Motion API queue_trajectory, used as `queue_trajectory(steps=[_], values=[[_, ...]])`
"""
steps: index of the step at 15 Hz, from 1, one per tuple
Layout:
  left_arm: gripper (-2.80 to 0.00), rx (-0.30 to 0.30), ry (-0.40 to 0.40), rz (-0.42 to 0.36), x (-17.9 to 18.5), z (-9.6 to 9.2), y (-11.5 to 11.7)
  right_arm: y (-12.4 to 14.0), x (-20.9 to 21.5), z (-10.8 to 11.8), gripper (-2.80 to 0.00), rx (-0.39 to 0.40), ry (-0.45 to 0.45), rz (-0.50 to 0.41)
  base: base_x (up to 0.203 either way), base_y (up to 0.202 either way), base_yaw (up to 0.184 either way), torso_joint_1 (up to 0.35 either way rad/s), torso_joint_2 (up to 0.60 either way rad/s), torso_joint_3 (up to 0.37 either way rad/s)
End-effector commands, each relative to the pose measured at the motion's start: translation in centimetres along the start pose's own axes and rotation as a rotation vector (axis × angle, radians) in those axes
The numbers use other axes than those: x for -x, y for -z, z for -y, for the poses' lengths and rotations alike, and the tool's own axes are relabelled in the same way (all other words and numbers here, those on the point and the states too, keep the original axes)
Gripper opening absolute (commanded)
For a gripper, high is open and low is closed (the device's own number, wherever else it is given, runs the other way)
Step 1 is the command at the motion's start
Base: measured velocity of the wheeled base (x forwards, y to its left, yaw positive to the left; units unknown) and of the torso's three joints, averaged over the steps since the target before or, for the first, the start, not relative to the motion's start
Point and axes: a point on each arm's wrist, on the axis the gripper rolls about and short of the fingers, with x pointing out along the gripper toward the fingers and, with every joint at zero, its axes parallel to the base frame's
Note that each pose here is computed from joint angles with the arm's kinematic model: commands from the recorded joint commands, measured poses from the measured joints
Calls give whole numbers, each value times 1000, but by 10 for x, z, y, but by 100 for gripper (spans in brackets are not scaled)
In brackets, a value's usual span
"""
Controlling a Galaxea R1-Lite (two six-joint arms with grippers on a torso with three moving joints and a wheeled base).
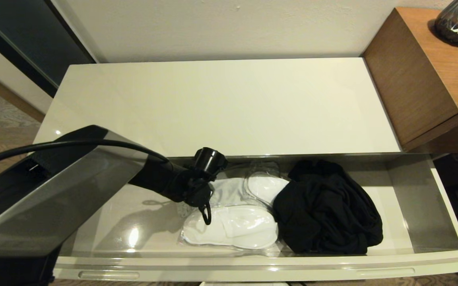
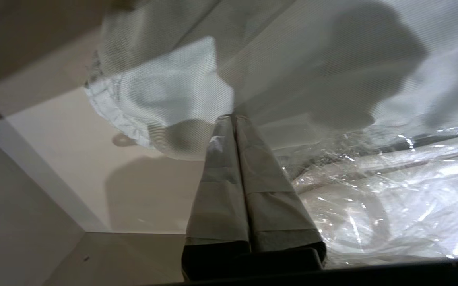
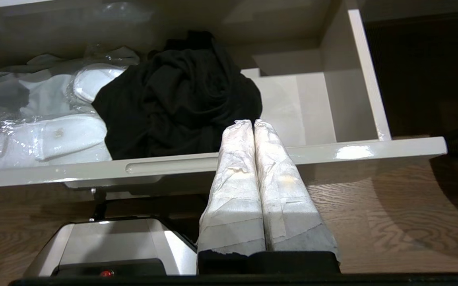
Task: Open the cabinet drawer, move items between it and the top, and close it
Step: Take out the disposable slippers from the drawer
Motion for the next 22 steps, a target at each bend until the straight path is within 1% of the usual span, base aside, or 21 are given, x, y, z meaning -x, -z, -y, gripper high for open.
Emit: queue_trajectory(steps=[1,4,7,9,10,11,12,13,14,15,16,17,18,22], values=[[-280,263,-7,305,60,-52,-94,0,0,0,-280,-1,0,-1,0,0,0,0,0,0],[-280,255,-22,279,48,-53,-90,0,0,0,-280,0,-2,-1,0,0,0,0,0,0],[-280,272,-16,302,51,-56,-97,0,0,0,-280,-1,0,-1,0,0,0,0,0,0],[-280,268,-19,310,53,-57,-99,0,0,0,-280,-1,0,-1,0,0,0,0,0,0],[-280,268,-28,347,62,-65,-108,0,0,0,-280,1,0,-1,0,0,0,0,0,0],[-280,287,-43,407,77,-78,-123,0,0,0,-280,1,-1,-1,0,0,0,0,0,0],[-280,280,-68,455,93,-93,-134,0,0,0,-280,1,-2,-1,0,0,0,0,0,0],[-280,277,-79,466,97,-97,-136,0,0,0,-280,1,-2,-1,0,0,0,0,0,0],[-280,271,-83,469,102,-101,-136,0,0,0,-280,-1,0,-1,0,0,0,0,0,0],[-280,274,-91,482,117,-114,-137,0,0,0,-280,-1,-1,-1,0,0,0,0,0,0],[-280,257,-105,462,124,-127,-133,0,0,0,-280,1,0,-1,0,0,0,0,0,0],[-280,244,-132,431,124,-141,-130,0,0,0,-280,-1,0,-1,0,0,0,0,0,0],[-280,236,-145,418,129,-151,-129,0,0,0,-280,-1,0,-1,0,0,0,0,0,0],[-280,234,-147,417,129,-152,-128,0,0,0,-280,-1,0,-1,0,0,0,0,0,0]])
